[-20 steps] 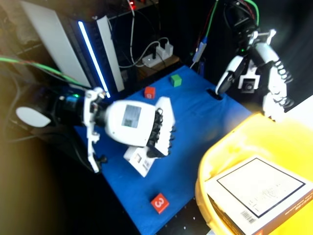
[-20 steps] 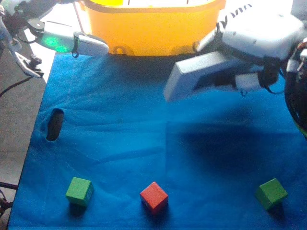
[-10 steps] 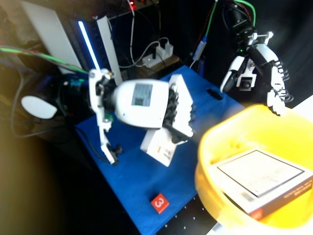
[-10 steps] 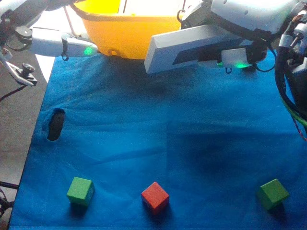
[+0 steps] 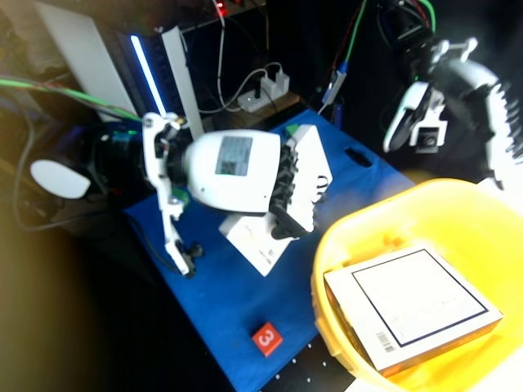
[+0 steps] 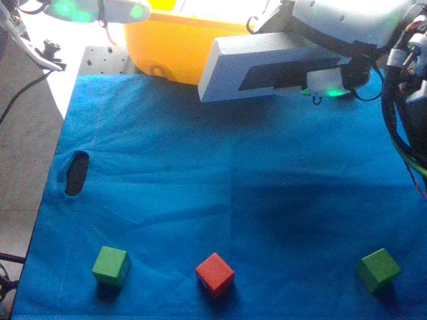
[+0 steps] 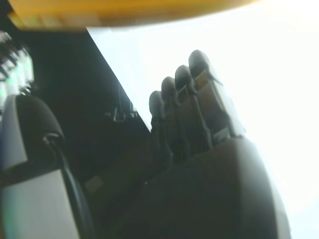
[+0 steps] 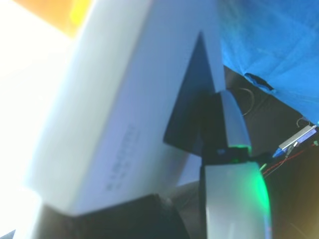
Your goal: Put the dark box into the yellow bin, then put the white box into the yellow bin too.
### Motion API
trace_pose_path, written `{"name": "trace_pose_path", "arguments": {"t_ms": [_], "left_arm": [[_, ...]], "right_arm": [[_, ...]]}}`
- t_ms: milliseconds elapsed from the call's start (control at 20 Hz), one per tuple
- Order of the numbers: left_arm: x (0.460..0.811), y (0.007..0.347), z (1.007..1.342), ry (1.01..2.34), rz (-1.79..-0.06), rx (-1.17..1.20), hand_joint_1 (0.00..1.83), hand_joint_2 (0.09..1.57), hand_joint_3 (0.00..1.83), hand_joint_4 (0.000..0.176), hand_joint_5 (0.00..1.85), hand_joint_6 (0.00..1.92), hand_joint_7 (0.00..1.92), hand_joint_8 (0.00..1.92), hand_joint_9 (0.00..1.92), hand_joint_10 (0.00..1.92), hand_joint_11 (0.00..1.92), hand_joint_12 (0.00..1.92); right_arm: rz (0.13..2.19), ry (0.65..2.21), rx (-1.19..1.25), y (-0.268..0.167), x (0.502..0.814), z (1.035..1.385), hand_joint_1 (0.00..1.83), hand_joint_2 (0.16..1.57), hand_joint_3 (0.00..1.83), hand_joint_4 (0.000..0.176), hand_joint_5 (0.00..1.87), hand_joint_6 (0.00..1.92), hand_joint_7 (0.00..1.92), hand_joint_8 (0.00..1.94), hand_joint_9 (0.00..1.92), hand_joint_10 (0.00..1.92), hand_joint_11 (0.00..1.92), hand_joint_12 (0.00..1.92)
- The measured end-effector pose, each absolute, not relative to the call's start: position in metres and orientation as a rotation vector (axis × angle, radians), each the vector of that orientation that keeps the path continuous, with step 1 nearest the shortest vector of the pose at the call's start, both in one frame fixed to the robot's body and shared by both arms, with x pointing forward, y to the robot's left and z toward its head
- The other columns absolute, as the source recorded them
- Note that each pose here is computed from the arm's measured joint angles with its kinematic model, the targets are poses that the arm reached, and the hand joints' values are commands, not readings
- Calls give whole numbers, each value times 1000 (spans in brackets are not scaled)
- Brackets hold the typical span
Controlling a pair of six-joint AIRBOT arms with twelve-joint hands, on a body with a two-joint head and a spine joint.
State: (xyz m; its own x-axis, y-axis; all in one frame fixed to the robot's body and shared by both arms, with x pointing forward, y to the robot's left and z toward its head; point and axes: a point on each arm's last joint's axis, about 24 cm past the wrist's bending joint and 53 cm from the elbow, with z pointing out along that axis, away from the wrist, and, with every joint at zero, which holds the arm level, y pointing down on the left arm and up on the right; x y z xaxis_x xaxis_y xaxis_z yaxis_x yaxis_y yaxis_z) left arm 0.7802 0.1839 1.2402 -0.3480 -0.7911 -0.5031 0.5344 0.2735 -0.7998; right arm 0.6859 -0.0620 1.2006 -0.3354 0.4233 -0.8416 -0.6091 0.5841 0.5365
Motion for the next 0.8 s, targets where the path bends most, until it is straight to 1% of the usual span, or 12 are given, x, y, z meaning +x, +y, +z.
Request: {"name": "trace_pose_path", "arguments": {"t_ms": [50, 100, 200, 250, 300, 400, 450, 500, 550, 600, 650, 800], "left_arm": [[781, 185, 1242, 1337, -1396, -269, 1038, 811, 0, 0, 397, 2, 444, 0, 407, 2, 368, 5], [780, 188, 1245, 1325, -1398, -276, 1027, 841, 13, 0, 388, 0, 416, 0, 391, 0, 347, 0], [780, 196, 1255, 1299, -1400, -283, 1022, 921, 14, 0, 379, 0, 375, 0, 334, 0, 300, 0], [779, 203, 1261, 1284, -1395, -283, 1040, 934, 12, 0, 375, 0, 370, 0, 314, 0, 278, 0], [777, 210, 1266, 1273, -1384, -286, 1029, 933, 9, 0, 353, 0, 353, 0, 302, 0, 273, 0], [776, 221, 1270, 1264, -1360, -289, 1078, 869, 0, 20, 396, 16, 372, 8, 311, 3, 269, 0], [775, 225, 1271, 1266, -1349, -287, 1082, 844, 0, 31, 415, 8, 380, 3, 314, 2, 269, 1], [773, 230, 1270, 1269, -1334, -289, 1080, 848, 0, 19, 422, 7, 386, 4, 318, 3, 285, 8], [772, 234, 1263, 1281, -1313, -287, 1076, 847, 0, 5, 440, 12, 388, 4, 326, 5, 305, 17], [772, 236, 1255, 1302, -1299, -289, 1079, 849, 0, 0, 426, 5, 384, 2, 324, 4, 301, 15], [771, 236, 1248, 1320, -1292, -293, 1098, 851, 0, 0, 416, 0, 376, 0, 330, 6, 282, 7], [768, 234, 1228, 1369, -1261, -285, 1110, 807, 0, 0, 388, 0, 343, 0, 321, 1, 272, 2]], "right_arm": [[1060, 1598, -161, -60, 685, 1200, 1279, 1095, 0, 0, 1061, 561, 1046, 1161, 1057, 1264, 923, 1664], [1065, 1599, -162, -58, 685, 1200, 1287, 1074, 0, 0, 1075, 583, 1109, 1026, 1047, 1078, 869, 1544], [1072, 1602, -166, -55, 683, 1199, 1293, 1054, 0, 0, 1102, 569, 1162, 919, 1091, 974, 883, 1540], [1078, 1602, -162, -54, 681, 1200, 1289, 1067, 1, 0, 1094, 545, 1120, 1015, 1089, 1074, 914, 1603], [1085, 1601, -164, -51, 680, 1201, 1291, 1060, 0, 0, 1091, 577, 1147, 952, 1081, 1013, 900, 1561], [1108, 1572, -158, -50, 677, 1208, 1289, 1043, 0, 0, 1104, 611, 1198, 824, 1111, 838, 915, 1449], [1118, 1560, -155, -49, 676, 1211, 1288, 1040, 0, 0, 1096, 640, 1215, 779, 1117, 816, 915, 1441], [1124, 1548, -150, -49, 676, 1215, 1290, 1054, 1, 0, 1143, 484, 1135, 983, 1095, 1094, 910, 1662], [1128, 1535, -145, -49, 677, 1220, 1290, 1041, 0, 0, 1191, 429, 1150, 937, 1064, 1123, 883, 1692], [1132, 1524, -144, -49, 678, 1225, 1284, 1035, 0, 0, 1193, 448, 1168, 882, 1065, 1071, 880, 1665], [1133, 1517, -143, -50, 678, 1227, 1283, 1036, 0, 0, 1163, 508, 1190, 832, 1116, 942, 919, 1585], [1141, 1487, -142, -49, 680, 1242, 1262, 1064, 0, 0, 1061, 733, 1142, 867, 1136, 765, 942, 1446]]}}
